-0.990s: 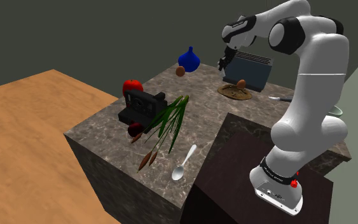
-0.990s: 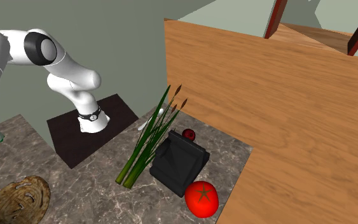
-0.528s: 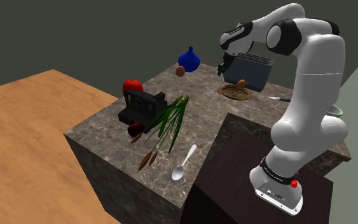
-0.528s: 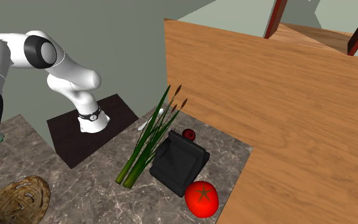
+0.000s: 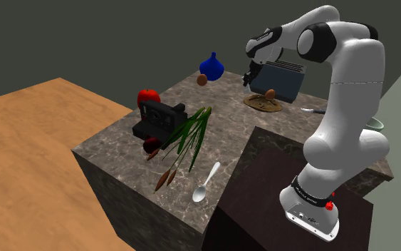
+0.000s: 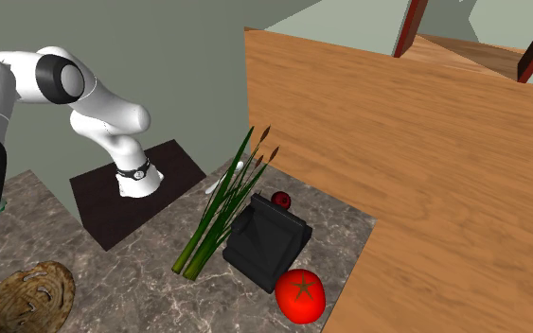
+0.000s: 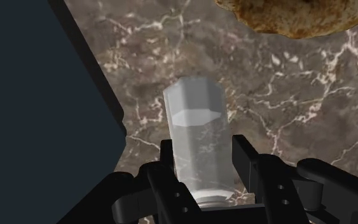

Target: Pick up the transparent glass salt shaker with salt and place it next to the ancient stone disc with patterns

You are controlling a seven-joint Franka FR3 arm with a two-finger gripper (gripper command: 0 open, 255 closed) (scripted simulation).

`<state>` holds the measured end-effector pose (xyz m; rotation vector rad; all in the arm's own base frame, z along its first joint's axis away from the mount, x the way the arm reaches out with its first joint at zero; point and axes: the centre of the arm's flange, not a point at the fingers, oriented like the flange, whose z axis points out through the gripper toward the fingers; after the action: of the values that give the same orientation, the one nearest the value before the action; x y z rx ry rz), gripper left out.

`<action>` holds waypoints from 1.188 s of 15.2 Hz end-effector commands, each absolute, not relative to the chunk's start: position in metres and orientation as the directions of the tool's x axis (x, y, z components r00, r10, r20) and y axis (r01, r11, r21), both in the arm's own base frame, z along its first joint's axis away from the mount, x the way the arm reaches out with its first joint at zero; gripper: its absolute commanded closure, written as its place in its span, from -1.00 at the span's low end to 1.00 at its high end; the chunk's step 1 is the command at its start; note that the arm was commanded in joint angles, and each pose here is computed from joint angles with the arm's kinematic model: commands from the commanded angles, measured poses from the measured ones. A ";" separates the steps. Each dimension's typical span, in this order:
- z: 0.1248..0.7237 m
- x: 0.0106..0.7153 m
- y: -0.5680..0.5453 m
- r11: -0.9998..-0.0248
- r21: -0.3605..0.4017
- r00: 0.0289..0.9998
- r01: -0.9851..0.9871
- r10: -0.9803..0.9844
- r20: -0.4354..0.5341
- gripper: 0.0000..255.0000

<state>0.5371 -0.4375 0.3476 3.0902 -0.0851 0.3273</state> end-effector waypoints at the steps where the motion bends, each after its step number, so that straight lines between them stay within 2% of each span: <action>1: 0.348 0.537 -0.438 -0.998 0.027 0.976 -0.058 -0.051 0.210 1.00; 2: 0.348 0.537 -0.438 -0.998 0.027 0.976 -0.058 -0.051 0.210 -1.00; 7: 0.348 0.537 -0.438 -0.998 0.027 0.976 -0.058 -0.051 0.210 -1.00; 11: 0.397 0.527 -0.436 -0.998 0.027 0.976 -0.058 -0.051 0.210 -1.00; 18: 0.397 0.527 -0.436 -0.998 0.027 0.976 -0.058 -0.051 0.210 -1.00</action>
<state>0.5268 -0.4357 0.3964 3.0900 -0.0851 0.3277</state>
